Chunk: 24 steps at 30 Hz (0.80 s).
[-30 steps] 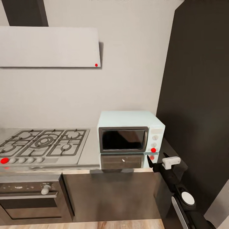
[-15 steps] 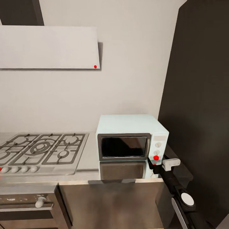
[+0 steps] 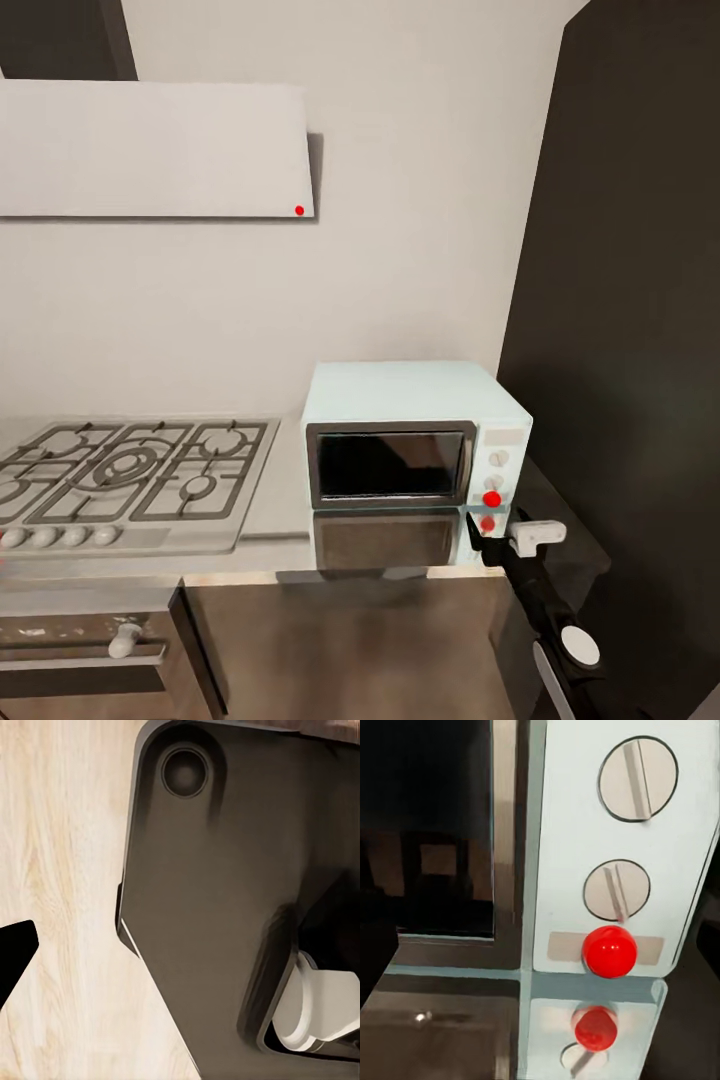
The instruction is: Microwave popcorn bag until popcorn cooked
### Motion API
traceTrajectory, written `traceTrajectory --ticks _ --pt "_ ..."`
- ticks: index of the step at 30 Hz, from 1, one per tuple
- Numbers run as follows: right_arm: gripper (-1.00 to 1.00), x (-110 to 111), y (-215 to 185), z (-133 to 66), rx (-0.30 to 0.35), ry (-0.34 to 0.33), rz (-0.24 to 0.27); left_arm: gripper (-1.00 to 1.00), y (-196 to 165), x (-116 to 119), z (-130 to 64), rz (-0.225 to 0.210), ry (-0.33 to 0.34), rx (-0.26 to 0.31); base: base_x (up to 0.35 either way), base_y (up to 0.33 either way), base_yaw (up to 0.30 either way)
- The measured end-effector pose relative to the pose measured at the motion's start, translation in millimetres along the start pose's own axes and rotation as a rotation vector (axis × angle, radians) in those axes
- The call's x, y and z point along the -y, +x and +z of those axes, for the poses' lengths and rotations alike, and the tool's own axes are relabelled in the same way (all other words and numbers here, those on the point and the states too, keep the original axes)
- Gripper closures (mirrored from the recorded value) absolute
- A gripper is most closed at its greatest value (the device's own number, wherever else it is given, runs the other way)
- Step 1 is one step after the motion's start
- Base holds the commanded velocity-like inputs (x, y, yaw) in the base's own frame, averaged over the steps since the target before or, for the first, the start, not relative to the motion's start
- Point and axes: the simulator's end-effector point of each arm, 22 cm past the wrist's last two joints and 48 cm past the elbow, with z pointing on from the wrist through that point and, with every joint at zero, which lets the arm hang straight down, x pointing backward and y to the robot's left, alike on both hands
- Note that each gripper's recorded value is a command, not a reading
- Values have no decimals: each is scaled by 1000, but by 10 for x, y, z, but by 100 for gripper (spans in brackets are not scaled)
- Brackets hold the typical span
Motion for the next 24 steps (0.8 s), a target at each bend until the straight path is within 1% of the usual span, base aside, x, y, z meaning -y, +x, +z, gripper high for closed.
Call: traceTrajectory --ticks 2,3,6,13,17,20,24 --pt "-100 15 -5 -2 4 7 0 -100 -1 3 0 0 0 1 165 0 0" --pt "-100 30 -47 0 24 14 1 -100 -3 1 0 0 0 1 49 0 0" --pt "-100 59 -93 -2 46 36 5 -100 -2 7 1 0 1 1 21 5 0" --pt "-100 64 -107 -5 51 44 9 -100 -3 7 0 1 1 2 179 76 0" --pt "-100 64 -104 -3 51 45 10 -100 -3 8 1 0 1 1 59 10 0" --pt "-100 64 -106 -5 51 45 9 -100 0 9 0 -1 1 1 187 97 0" --pt "-100 64 -107 -3 52 45 10 -100 -2 9 1 0 1 1 45 17 0"
